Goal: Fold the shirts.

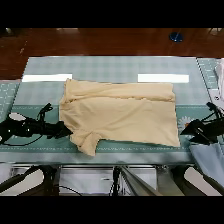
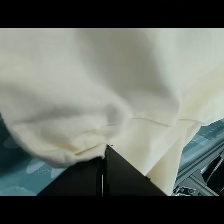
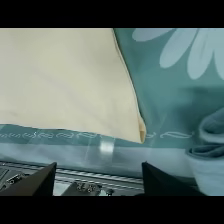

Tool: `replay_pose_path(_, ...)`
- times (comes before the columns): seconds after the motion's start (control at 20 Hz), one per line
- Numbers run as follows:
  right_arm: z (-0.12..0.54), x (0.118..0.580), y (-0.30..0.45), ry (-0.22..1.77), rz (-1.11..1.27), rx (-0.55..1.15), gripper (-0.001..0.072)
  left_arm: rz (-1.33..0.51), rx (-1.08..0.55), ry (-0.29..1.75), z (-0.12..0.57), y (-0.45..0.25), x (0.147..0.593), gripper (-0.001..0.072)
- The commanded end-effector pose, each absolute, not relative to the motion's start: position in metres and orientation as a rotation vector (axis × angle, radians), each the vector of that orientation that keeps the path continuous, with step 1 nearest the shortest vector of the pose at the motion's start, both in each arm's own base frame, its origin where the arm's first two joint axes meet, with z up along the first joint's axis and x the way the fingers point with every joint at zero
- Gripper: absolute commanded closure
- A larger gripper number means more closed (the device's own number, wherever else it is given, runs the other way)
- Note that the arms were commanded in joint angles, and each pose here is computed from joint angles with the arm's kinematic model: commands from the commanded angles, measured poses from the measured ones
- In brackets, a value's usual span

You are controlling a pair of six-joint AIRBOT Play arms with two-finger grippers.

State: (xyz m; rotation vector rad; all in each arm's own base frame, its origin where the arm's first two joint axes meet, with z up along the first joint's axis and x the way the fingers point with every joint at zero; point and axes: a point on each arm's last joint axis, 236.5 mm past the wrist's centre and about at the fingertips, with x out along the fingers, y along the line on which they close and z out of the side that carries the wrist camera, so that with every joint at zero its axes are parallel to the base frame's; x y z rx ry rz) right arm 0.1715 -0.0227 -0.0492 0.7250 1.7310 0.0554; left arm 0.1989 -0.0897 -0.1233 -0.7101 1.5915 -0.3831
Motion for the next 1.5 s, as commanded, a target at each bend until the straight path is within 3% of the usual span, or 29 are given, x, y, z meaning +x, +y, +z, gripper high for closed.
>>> replay_pose_path(0.0,-0.071,0.154,-0.02,1.79,0.038,0.726,0.0144,-0.354,-0.679,1.572,-0.129,-0.082,0.204,0.0684)
replay_pose_path(0.2,-0.088,0.155,-0.013,1.752,0.018,0.756,0.0187,-0.359,-0.684,1.576,-0.128,-0.084,0.203,0.0684)
replay_pose_path(0.5,-0.119,0.162,0.006,1.724,-0.008,0.807,0.0186,-0.365,-0.688,1.58,-0.127,-0.085,0.202,0.0685)
replay_pose_path(0.55,-0.126,0.165,0.007,1.719,-0.019,0.801,0.0234,-0.365,-0.688,1.581,-0.127,-0.085,0.201,0.0685)
replay_pose_path(0.65,-0.13,0.18,0.013,1.675,-0.018,0.824,0.0608,-0.37,-0.687,1.581,-0.126,-0.085,0.202,0.0685)
replay_pose_path(0.7,-0.126,0.188,0.017,1.646,-0.007,0.852,0.0694,-0.374,-0.684,1.577,-0.124,-0.085,0.204,0.0685)
replay_pose_path(0.9,-0.083,0.208,0.019,1.558,0.125,0.774,0.0696,-0.445,-0.638,1.517,-0.094,-0.081,0.233,0.0685)
replay_pose_path(1.15,0.005,0.257,0.001,1.245,0.128,0.632,0.0697,-0.581,-0.642,1.269,0.005,-0.094,0.294,0.0686)
replay_pose_path(1.45,0.035,0.291,0.003,1.073,0.139,0.69,0.0697,-0.562,-0.631,1.154,0.035,-0.089,0.332,0.0686)
